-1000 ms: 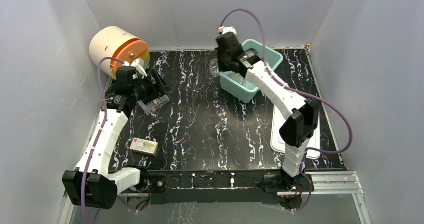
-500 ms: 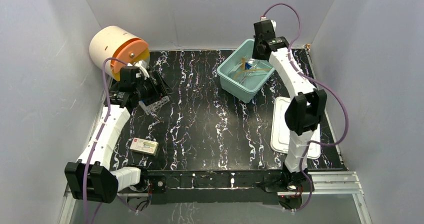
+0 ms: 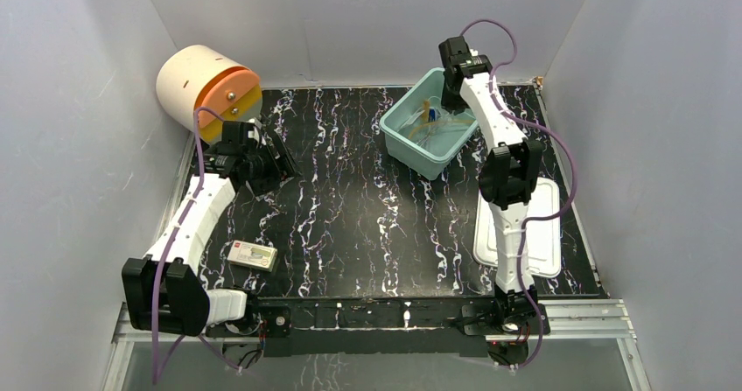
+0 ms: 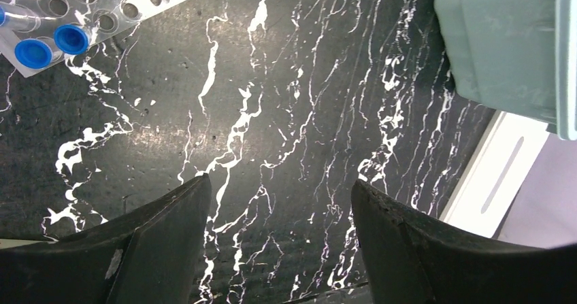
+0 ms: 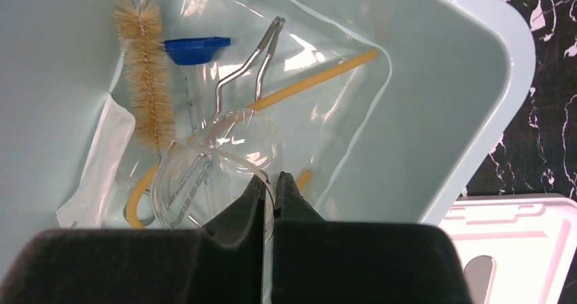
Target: Organize the chemistry lab equipment
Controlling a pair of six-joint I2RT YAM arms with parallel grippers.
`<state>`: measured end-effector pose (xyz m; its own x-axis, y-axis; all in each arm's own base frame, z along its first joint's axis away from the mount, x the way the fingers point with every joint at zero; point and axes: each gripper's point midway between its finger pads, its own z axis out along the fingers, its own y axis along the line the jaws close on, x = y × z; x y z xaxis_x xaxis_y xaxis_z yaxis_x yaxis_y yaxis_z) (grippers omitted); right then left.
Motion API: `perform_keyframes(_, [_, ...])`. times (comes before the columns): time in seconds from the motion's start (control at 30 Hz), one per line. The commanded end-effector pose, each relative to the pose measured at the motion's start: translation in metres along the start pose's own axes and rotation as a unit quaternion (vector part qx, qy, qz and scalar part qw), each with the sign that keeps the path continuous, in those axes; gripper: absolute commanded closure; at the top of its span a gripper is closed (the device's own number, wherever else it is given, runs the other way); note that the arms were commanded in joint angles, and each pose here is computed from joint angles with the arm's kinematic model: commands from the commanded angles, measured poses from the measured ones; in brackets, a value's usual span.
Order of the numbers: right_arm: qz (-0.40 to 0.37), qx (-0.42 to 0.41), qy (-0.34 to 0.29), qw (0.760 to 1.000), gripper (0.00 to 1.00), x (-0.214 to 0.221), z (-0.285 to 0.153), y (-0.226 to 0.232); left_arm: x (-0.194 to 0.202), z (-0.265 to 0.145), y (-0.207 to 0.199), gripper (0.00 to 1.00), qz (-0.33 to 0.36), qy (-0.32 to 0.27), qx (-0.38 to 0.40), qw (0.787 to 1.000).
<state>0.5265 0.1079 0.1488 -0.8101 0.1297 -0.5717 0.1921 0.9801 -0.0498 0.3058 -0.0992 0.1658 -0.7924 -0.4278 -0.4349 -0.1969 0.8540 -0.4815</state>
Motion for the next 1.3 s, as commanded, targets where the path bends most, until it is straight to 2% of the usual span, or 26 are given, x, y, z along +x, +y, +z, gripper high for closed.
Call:
perform_keyframes(0.0, [0.008,0.011,0.033,0.999,0.96,0.011,-0.01,-0.007,0.008,0.001,0.012,0.26,-0.004,0.013,-0.025,1.0])
perform_keyframes(0.2, [-0.001,0.026,0.064,0.998,0.95,0.029,0.009,-0.01,0.008,0.003,0.018,0.25,0.002,0.014,-0.038,0.999])
perform_keyframes(0.33, [0.006,0.025,0.054,0.998,0.94,0.024,0.02,-0.007,0.009,0.002,0.018,0.25,0.003,0.015,-0.039,0.999])
perform_keyframes(0.57, [0.005,0.026,0.046,0.999,0.85,0.024,0.039,-0.004,0.009,-0.003,0.013,0.25,0.005,0.009,-0.027,1.0])
perform_keyframes(0.7, [0.011,0.021,0.037,0.999,0.71,0.02,0.036,-0.003,0.008,-0.008,0.012,0.25,0.008,0.002,-0.024,1.0])
perform_keyframes(0.77, [0.015,0.019,0.027,0.999,0.65,0.015,0.029,-0.004,0.006,-0.011,0.012,0.25,0.012,-0.004,-0.023,1.0])
perform_keyframes(1.07, [0.028,-0.034,-0.015,0.999,0.49,-0.011,-0.039,-0.003,0.003,-0.021,0.005,0.25,0.013,-0.016,-0.01,1.0])
perform_keyframes(1.27, [0.035,-0.068,-0.057,0.995,0.42,-0.015,-0.094,-0.013,-0.003,-0.027,0.0,0.25,0.016,-0.028,-0.004,0.999])
